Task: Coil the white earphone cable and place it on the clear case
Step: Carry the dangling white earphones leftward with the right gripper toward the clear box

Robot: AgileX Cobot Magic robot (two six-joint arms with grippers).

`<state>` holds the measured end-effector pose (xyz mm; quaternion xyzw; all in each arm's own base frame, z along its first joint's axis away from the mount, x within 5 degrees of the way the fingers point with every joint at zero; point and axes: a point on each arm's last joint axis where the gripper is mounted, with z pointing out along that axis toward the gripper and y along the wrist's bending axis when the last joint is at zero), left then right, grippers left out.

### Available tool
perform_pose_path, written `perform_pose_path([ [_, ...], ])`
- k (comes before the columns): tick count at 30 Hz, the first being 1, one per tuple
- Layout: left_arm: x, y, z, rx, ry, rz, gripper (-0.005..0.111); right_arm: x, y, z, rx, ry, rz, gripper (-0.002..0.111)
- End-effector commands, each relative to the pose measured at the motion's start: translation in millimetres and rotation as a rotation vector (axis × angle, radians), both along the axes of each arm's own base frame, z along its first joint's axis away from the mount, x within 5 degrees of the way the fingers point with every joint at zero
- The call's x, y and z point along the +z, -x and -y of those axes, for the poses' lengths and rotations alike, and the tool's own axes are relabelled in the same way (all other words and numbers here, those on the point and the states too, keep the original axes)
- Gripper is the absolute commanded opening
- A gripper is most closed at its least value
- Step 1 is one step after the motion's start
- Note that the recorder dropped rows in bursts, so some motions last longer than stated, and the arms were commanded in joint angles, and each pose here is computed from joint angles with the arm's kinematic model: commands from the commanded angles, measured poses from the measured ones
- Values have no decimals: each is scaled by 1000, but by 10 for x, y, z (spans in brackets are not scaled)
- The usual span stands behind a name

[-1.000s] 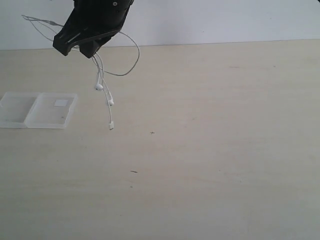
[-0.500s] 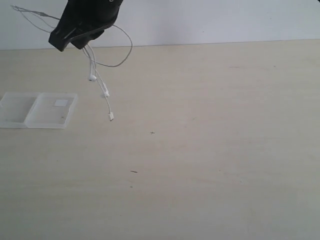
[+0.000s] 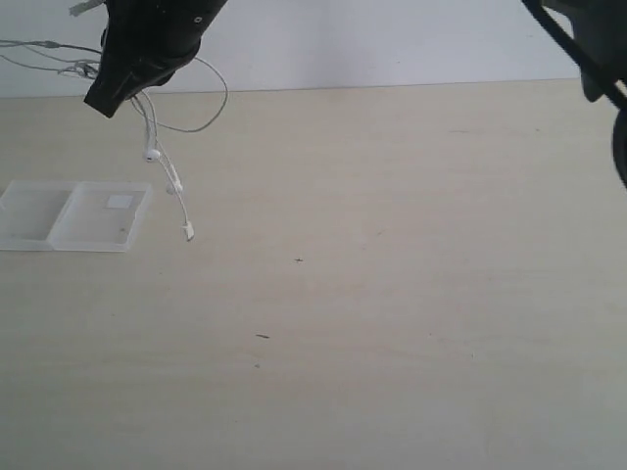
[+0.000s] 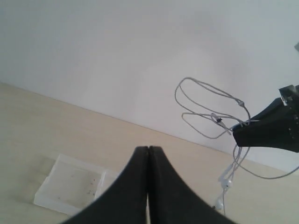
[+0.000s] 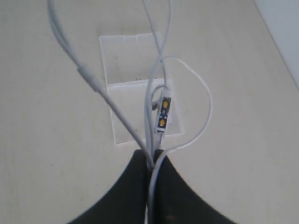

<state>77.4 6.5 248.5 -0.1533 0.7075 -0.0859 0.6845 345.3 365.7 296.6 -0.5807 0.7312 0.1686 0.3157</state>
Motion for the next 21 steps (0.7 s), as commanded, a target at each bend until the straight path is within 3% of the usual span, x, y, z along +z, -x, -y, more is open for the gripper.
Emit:
perform_pose_path([
  [1,47,104,-35,68,-55,66,0,20,-113,-144,-30,-107,17,0],
  [10,96,207,-19,73,-86,141,0,8,-237,-317,-49,-218,5,0],
  [21,98,213,-18,73,-87,145,0,49,-225,-260,-89,-172,-17,0],
])
